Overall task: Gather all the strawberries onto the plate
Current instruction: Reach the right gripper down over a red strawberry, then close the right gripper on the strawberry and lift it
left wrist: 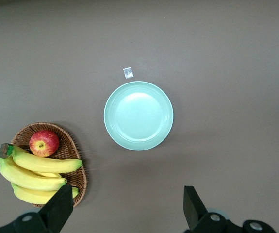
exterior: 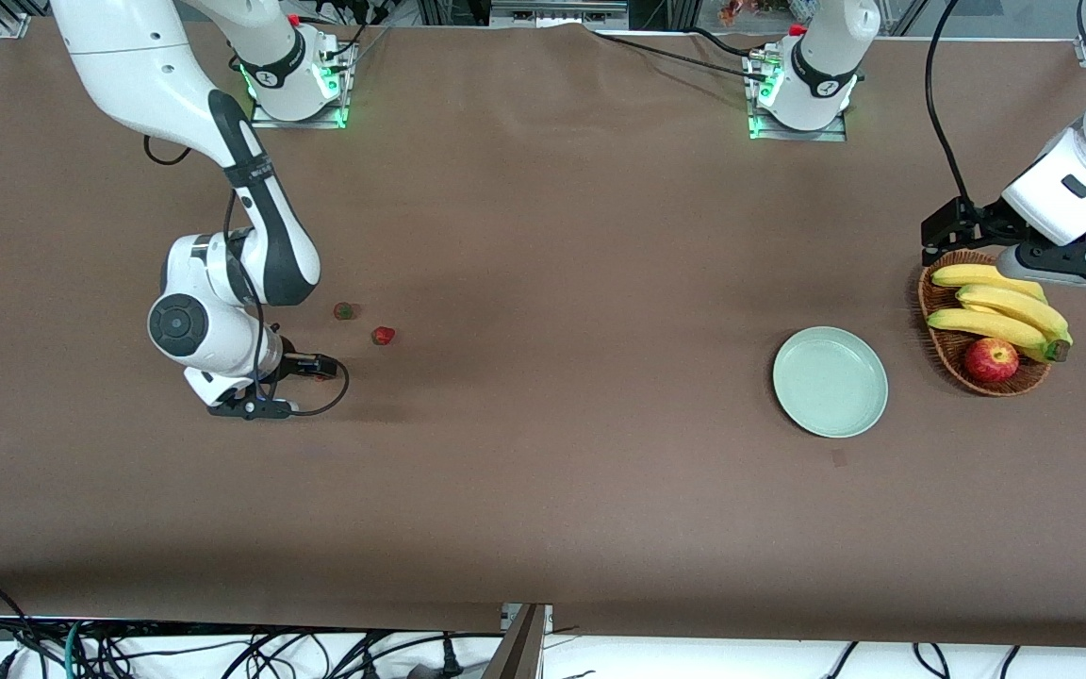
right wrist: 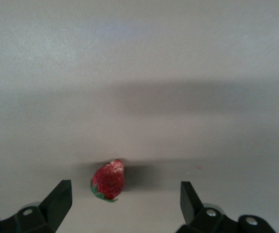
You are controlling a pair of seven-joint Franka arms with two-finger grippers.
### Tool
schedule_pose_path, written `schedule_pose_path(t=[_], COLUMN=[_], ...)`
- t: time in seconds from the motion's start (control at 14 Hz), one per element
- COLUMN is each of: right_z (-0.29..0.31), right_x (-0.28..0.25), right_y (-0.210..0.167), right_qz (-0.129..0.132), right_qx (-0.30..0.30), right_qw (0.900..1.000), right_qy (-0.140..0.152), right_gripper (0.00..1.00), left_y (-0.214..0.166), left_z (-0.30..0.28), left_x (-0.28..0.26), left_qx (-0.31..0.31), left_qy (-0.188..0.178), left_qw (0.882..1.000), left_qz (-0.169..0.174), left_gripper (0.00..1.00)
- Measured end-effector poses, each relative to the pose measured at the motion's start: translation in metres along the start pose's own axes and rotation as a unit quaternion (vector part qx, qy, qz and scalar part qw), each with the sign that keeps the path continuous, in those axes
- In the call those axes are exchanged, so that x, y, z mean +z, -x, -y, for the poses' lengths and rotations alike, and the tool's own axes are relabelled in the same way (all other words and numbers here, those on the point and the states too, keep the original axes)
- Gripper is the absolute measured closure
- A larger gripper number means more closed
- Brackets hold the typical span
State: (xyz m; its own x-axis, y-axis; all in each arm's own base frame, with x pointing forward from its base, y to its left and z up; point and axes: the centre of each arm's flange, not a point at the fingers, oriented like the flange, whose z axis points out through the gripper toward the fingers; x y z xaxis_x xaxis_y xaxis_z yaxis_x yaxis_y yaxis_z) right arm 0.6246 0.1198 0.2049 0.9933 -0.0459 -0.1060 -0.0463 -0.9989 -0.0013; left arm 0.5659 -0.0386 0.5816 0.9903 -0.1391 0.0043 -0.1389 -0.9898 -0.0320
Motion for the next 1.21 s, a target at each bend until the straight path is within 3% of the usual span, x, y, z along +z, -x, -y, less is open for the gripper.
schedule_pose_path(t=[0.36,0.5,0.57,0.64,0.85,1.21], right_z=[0.004,0.004,0.004,0.004,0.006,0.053], right_x=[0.012,0.021,0.024,0.025,0.023,-0.03], right_y=[0.002,0.002,0.002,0.002,0.001,-0.02], right_qz=[0.01,0.013,0.014,0.014,0.012,-0.012], right_qx=[0.016,0.017,0.017,0.017,0.016,0.041], right_qw=[1.0,1.0,1.0,1.0,1.0,0.998], right_qy=[-0.015,-0.013,-0.013,-0.013,-0.014,-0.039], right_gripper=[0.09,0.28,0.28,0.34,0.69,0.69], left_y=[0.0,0.0,0.0,0.0,0.0,0.0], left_z=[0.0,0.0,0.0,0.0,0.0,0.0], left_x=[0.0,0.0,0.0,0.0,0.0,0.0], left_qx=[0.0,0.0,0.0,0.0,0.0,0.0], left_qy=[0.0,0.0,0.0,0.0,0.0,0.0], left_qw=[1.0,1.0,1.0,1.0,1.0,1.0], left_qz=[0.0,0.0,0.0,0.0,0.0,0.0], left_gripper=[0.0,0.0,0.0,0.0,0.0,0.0])
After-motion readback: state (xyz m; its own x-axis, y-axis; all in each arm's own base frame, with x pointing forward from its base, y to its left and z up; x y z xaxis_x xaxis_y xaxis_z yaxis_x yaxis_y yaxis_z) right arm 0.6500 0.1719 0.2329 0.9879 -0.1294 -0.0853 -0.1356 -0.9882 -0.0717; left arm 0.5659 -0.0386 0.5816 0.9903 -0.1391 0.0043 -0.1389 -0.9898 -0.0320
